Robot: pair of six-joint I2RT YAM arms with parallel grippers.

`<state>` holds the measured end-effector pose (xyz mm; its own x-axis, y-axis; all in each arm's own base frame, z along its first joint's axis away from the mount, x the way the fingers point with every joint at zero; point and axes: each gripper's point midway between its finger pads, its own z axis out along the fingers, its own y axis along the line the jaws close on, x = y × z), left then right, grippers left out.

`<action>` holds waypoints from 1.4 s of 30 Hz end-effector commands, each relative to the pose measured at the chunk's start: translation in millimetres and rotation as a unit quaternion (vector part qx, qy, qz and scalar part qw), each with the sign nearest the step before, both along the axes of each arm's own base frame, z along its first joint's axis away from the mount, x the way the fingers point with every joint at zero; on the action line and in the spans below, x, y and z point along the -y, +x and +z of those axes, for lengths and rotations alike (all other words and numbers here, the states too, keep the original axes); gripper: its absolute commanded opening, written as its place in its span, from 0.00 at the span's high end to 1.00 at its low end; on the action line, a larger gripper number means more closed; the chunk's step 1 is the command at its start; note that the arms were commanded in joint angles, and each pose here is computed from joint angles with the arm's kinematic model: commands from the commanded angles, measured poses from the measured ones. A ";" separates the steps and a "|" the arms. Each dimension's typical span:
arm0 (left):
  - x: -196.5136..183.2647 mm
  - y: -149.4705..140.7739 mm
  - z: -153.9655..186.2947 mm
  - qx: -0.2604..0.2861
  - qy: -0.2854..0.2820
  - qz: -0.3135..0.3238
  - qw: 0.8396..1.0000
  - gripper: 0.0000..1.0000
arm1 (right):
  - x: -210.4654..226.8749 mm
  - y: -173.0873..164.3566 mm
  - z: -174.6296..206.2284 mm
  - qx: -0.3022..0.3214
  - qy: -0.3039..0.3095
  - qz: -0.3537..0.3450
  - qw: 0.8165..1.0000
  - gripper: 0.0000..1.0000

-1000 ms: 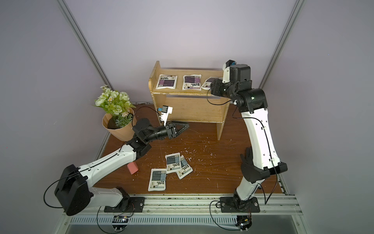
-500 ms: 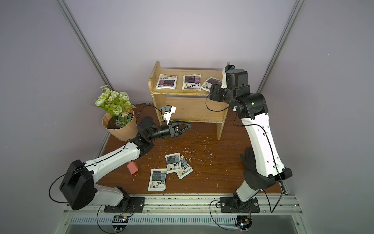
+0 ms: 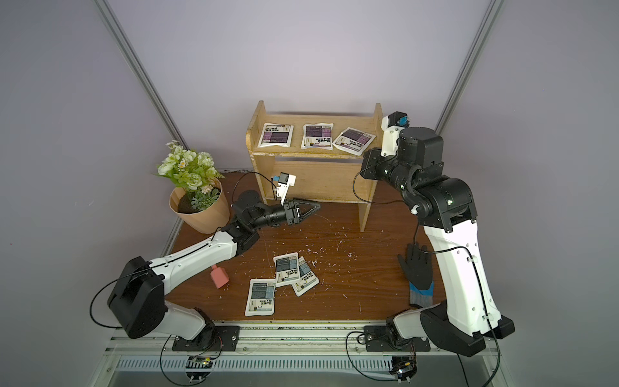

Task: Place the bagged coffee beans on the shelf by color
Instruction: Place the bagged coffee beans on the shelf.

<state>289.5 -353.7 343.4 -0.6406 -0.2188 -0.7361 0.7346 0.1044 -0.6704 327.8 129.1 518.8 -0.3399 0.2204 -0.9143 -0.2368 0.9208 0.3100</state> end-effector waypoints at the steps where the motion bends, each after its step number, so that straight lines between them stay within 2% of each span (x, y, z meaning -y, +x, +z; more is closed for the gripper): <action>1: -7.1 8.5 12.1 0.027 0.006 0.029 0.999 0.57 | -35.5 6.3 20.7 0.032 0.041 0.080 0.995 1.00; 10: -20.3 21.0 -5.8 0.028 0.069 0.092 0.993 0.58 | -58.3 41.9 -10.3 -0.008 0.004 0.086 0.996 1.00; 16: -23.2 19.8 -6.4 0.027 0.068 0.099 0.992 0.58 | -53.7 53.9 -24.7 -0.016 -0.021 0.057 0.998 1.00; 27: -22.0 19.0 -8.4 0.023 0.068 0.093 0.993 0.58 | -33.5 61.7 -35.3 -0.022 -0.066 0.004 0.998 1.00; 34: -21.6 17.8 -9.2 0.021 0.066 0.089 0.994 0.58 | -5.5 58.6 -29.9 -0.012 -0.093 -0.048 0.994 1.00; 42: -22.6 15.8 -12.0 0.023 0.073 0.088 0.993 0.58 | 17.8 49.6 -22.8 -0.006 -0.096 -0.080 0.992 1.00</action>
<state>307.8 -337.8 318.6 -0.6019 -0.2098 -0.7705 0.6983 0.3299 -0.6353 390.6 125.0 478.8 -0.3755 0.0930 -0.9221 -0.1031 0.9846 0.1413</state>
